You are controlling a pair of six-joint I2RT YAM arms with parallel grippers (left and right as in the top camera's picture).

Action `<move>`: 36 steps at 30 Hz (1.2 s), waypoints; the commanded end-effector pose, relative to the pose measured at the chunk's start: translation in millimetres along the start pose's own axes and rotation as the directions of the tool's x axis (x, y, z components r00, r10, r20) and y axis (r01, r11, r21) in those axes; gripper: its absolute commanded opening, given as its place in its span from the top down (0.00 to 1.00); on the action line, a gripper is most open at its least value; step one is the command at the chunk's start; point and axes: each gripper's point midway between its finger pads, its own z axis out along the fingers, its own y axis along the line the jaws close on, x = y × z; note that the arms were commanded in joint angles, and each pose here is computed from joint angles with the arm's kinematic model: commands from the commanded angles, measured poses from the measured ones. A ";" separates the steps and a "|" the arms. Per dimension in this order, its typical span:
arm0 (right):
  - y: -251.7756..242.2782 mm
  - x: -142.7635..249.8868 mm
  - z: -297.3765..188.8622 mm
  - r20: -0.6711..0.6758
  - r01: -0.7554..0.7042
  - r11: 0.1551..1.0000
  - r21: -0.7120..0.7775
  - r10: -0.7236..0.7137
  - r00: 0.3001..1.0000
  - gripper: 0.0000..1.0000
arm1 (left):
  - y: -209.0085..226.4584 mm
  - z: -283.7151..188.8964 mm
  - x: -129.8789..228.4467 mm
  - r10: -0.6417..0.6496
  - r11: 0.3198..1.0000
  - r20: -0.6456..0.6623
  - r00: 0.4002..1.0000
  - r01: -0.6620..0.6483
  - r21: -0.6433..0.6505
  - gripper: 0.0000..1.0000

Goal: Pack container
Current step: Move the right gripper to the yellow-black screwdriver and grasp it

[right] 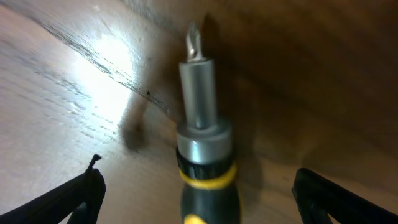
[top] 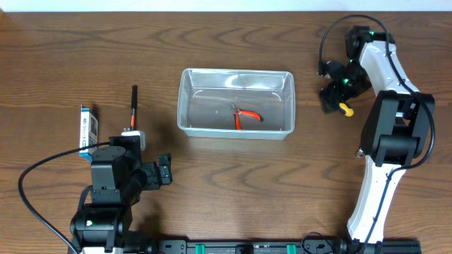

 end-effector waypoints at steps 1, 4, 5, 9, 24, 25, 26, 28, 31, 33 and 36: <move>3.2 4.7 12.9 -0.015 0.006 1.000 -0.012 -0.007 1.000 0.03 | 0.9 -4.6 -7.2 -0.010 1.000 0.021 1.000 0.011 -0.008 0.02; 4.2 5.9 19.8 -0.016 0.002 1.000 -0.014 -0.002 1.000 0.05 | 0.8 -4.6 -7.2 -0.010 1.000 0.021 1.000 0.011 -0.008 0.02; 4.6 6.5 21.2 -0.018 0.002 1.000 -0.015 -0.002 1.000 0.05 | 0.8 -4.6 -7.2 -0.010 1.000 0.021 1.000 0.011 -0.008 0.02; 4.4 7.0 22.8 -0.018 -0.008 1.000 -0.015 0.008 1.000 0.11 | 0.8 -4.6 -7.2 -0.010 1.000 0.021 1.000 0.011 -0.008 0.02; 4.9 11.0 22.7 -0.029 -0.031 0.999 -0.024 0.030 0.999 0.40 | 0.8 -4.6 -7.2 -0.011 1.000 0.021 1.000 0.011 -0.008 0.02; 4.8 11.0 22.7 -0.029 -0.031 0.999 -0.023 0.030 0.999 0.40 | 0.8 -4.6 -7.2 -0.011 1.000 0.021 1.000 0.011 -0.008 0.02; 4.8 10.9 22.8 -0.028 -0.031 0.999 -0.023 0.030 0.999 0.41 | 0.8 -4.6 -7.2 -0.011 1.000 0.021 1.000 0.011 -0.008 0.02; 4.9 11.0 22.7 -0.029 -0.031 0.999 -0.024 0.031 0.999 0.45 | 0.8 -4.6 -7.2 -0.011 1.000 0.021 1.000 0.011 -0.008 0.02; 5.0 10.8 22.7 -0.028 -0.031 0.999 -0.024 0.030 0.999 0.47 | 0.8 -4.6 -7.2 -0.011 1.000 0.021 1.000 0.011 -0.008 0.02; 4.8 10.1 22.8 -0.026 -0.030 0.999 -0.022 0.030 0.999 0.49 | 0.8 -4.6 -7.2 -0.011 1.000 0.021 1.000 0.011 -0.008 0.02; 4.7 10.1 22.8 -0.026 -0.030 0.999 -0.022 0.030 0.999 0.56 | 0.8 -4.6 -7.2 -0.011 1.000 0.021 1.000 0.011 -0.008 0.02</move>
